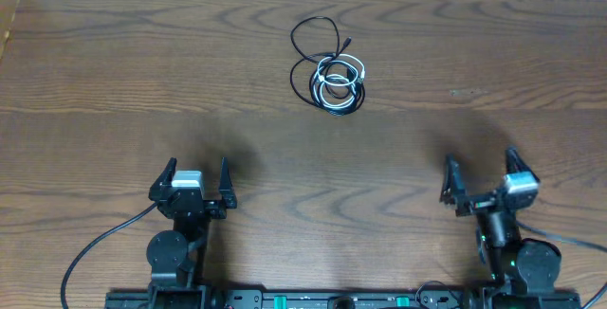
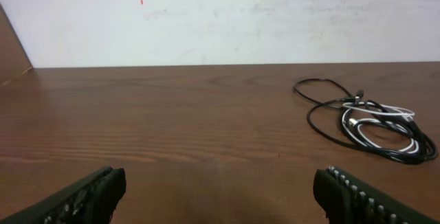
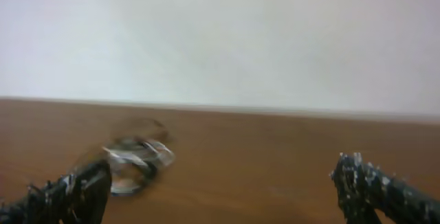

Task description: Untangle cables

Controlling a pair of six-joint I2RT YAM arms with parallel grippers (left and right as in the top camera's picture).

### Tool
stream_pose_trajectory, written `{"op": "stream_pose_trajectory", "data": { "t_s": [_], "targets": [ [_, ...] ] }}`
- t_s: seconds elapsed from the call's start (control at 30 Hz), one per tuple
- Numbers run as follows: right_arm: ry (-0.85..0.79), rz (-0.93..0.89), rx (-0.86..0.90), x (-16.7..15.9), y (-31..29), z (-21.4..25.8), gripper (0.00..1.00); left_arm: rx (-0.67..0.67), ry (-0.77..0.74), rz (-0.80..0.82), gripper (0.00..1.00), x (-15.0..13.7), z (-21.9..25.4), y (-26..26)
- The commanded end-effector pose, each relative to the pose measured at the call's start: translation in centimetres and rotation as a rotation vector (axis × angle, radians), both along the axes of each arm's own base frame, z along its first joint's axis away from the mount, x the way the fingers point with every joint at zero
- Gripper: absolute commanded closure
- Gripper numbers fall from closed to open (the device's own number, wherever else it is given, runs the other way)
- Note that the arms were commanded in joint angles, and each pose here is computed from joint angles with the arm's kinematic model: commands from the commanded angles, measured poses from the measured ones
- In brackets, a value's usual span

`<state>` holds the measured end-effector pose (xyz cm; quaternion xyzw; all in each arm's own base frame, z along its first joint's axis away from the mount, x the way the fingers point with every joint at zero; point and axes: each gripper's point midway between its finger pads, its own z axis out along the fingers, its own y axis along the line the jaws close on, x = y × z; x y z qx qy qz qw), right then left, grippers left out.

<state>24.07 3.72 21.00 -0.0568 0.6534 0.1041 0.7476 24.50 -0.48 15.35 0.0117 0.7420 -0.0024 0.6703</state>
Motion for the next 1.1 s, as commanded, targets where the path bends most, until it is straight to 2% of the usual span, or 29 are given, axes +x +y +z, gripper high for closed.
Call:
{"op": "stream_pose_trajectory", "data": {
  "t_s": [0.0,0.13,0.23,0.37,0.5,0.67,0.77,0.8,0.87,0.93,1.0,1.07],
  "targets": [
    [-0.104,0.248,-0.008,-2.0,3.9,2.4,0.01,0.005,-0.025,-0.051,0.07,0.1,0.2,-0.8],
    [-0.377,0.294,-0.065,-4.8,4.7,8.1,0.01,0.013,-0.264,-0.264,0.07,-0.9,6.2,-4.4],
    [-0.531,0.267,-0.120,-6.9,4.6,12.0,0.01,0.012,-0.417,-0.319,0.07,-2.4,11.3,-5.3],
    [-0.494,0.230,-0.195,-7.3,4.5,15.4,0.01,0.041,-0.470,-0.316,0.07,-4.1,16.9,-5.2],
    [-0.275,0.214,-0.206,-5.9,4.2,17.3,0.01,0.076,-0.300,-0.314,0.07,-3.7,20.0,-5.3],
    [0.111,0.251,-0.159,-2.2,4.1,17.2,0.01,0.065,0.123,-0.345,0.07,-0.9,20.0,-5.5],
    [0.271,0.384,-0.108,-0.4,5.9,17.0,0.01,-0.020,0.328,-0.510,0.07,-0.1,19.8,-8.1],
    [0.319,0.507,-0.050,-0.1,7.5,17.3,0.01,-0.103,0.398,-0.654,0.08,-0.4,20.0,-10.4],
    [0.393,0.670,0.044,-0.4,9.4,17.2,0.01,-0.222,0.476,-0.792,0.07,-0.8,20.1,-12.4],
    [0.469,0.815,0.118,-0.6,10.8,16.5,0.01,-0.287,0.520,-0.888,0.07,-0.2,19.6,-13.6],
    [0.484,0.851,0.129,0.5,11.1,16.1,0.01,-0.308,0.559,-0.883,0.07,1.2,18.5,-13.7],
    [0.550,0.807,0.179,2.3,10.7,14.8,0.01,-0.328,0.620,-0.826,0.07,2.6,16.9,-13.2]
  ]
}}
